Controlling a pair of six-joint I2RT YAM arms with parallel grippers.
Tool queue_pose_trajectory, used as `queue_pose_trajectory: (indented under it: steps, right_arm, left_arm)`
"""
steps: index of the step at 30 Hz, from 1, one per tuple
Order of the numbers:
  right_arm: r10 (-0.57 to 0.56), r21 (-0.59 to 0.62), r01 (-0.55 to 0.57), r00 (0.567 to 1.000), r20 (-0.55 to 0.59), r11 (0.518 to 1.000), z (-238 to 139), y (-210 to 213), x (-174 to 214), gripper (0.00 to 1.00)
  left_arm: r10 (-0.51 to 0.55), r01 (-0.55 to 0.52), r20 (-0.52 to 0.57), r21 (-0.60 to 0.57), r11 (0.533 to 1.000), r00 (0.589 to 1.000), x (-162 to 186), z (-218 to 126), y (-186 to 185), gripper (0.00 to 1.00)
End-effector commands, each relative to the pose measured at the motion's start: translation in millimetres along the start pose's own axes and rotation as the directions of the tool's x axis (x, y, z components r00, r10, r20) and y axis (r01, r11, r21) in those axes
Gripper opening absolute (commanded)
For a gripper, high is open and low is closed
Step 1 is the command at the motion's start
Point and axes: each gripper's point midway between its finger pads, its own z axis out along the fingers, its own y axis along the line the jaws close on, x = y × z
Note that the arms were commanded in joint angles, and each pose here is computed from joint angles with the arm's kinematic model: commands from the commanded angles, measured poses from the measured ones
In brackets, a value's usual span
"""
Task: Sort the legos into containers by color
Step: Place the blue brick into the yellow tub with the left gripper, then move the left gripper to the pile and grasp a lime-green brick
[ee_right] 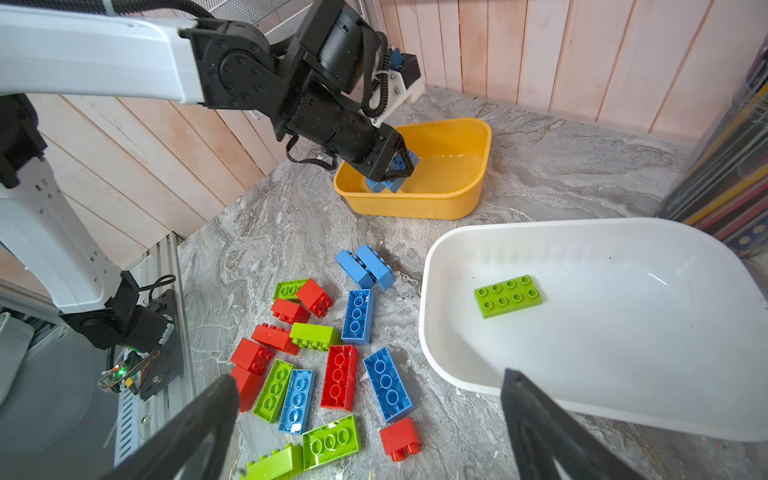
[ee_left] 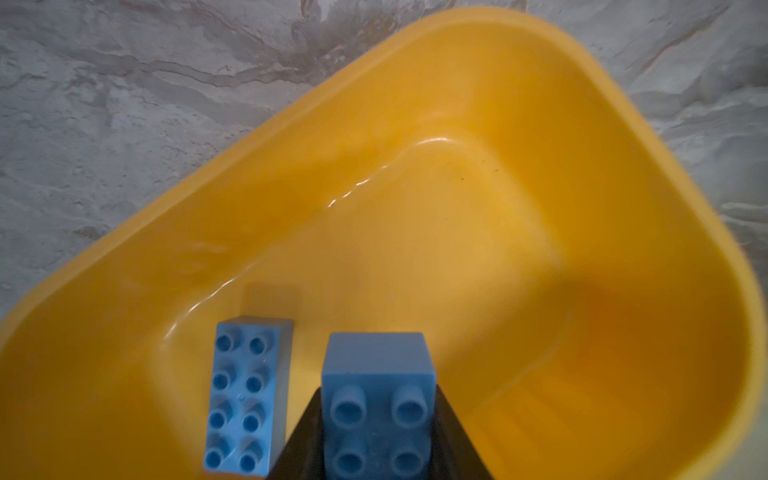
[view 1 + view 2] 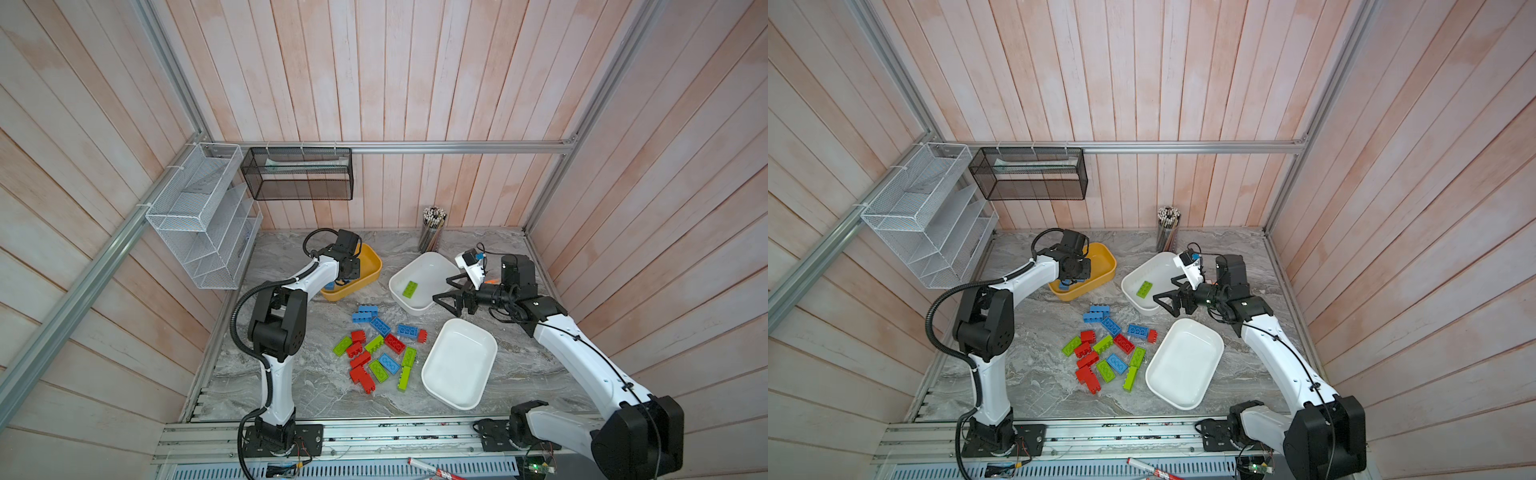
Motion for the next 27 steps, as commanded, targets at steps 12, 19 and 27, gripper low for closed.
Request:
queue_pose_trajectory:
  steps: [12, 19, 27]
  right_arm:
    - [-0.015, 0.006, 0.015, 1.000, -0.003, 1.000, -5.4, 5.6, -2.4, 0.98]
    - [-0.018, -0.004, 0.018, 1.000, -0.009, 1.000, -5.2, 6.3, 0.6, 0.98]
    - [-0.013, -0.010, 0.012, 1.000, -0.016, 1.000, -4.9, 6.4, 5.5, 0.98]
  left_arm:
    - [0.091, -0.102, 0.087, 0.139, 0.985, 0.992, -24.2, -82.4, -12.0, 0.81]
    - [0.351, -0.353, 0.061, 0.303, 0.885, 0.934, 62.4, -143.0, -14.4, 0.81]
    - [0.506, -0.466, 0.033, 0.445, 0.765, 0.862, 160.9, -178.6, -10.7, 0.80]
